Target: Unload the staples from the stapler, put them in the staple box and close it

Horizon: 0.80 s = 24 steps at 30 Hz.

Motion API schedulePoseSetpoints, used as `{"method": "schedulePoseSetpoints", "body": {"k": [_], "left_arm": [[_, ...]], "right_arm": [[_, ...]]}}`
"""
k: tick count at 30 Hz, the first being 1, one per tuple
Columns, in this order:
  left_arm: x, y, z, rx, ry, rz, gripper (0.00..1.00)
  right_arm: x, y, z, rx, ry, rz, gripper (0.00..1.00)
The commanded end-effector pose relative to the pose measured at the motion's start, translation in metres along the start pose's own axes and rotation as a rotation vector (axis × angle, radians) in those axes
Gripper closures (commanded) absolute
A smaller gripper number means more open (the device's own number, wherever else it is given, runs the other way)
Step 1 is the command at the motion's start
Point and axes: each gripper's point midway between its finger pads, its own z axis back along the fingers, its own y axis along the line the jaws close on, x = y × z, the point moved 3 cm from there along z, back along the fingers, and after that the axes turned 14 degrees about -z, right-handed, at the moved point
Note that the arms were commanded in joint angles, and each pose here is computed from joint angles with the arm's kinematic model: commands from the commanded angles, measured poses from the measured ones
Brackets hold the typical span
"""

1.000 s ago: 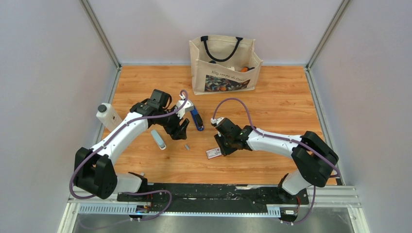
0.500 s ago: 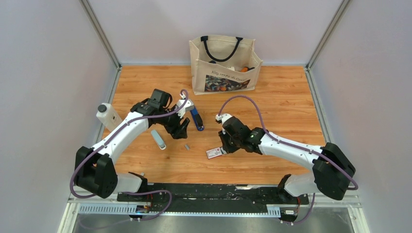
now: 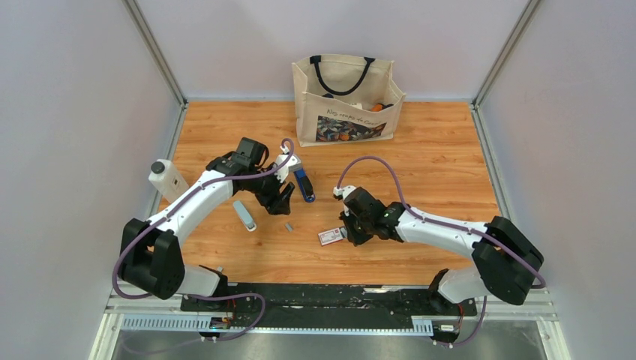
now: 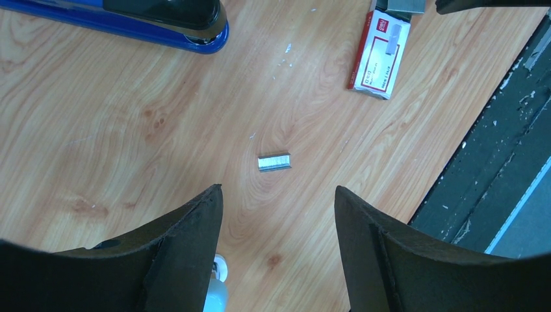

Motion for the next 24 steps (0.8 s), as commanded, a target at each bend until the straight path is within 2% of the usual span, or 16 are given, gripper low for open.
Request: {"method": "schedulePoseSetpoints", "body": {"k": [1,24], "left_arm": [[0.009,0.002,0.004,0.02,-0.031,-0.034,0.28],[0.006,-0.001,0.007,0.036,-0.036,-0.051,0.28]], "right_arm": [[0.007,0.009,-0.007,0.027,-0.005,0.011,1.0],[0.018,0.014,-0.015,0.028,-0.01,0.037,1.0]]}}
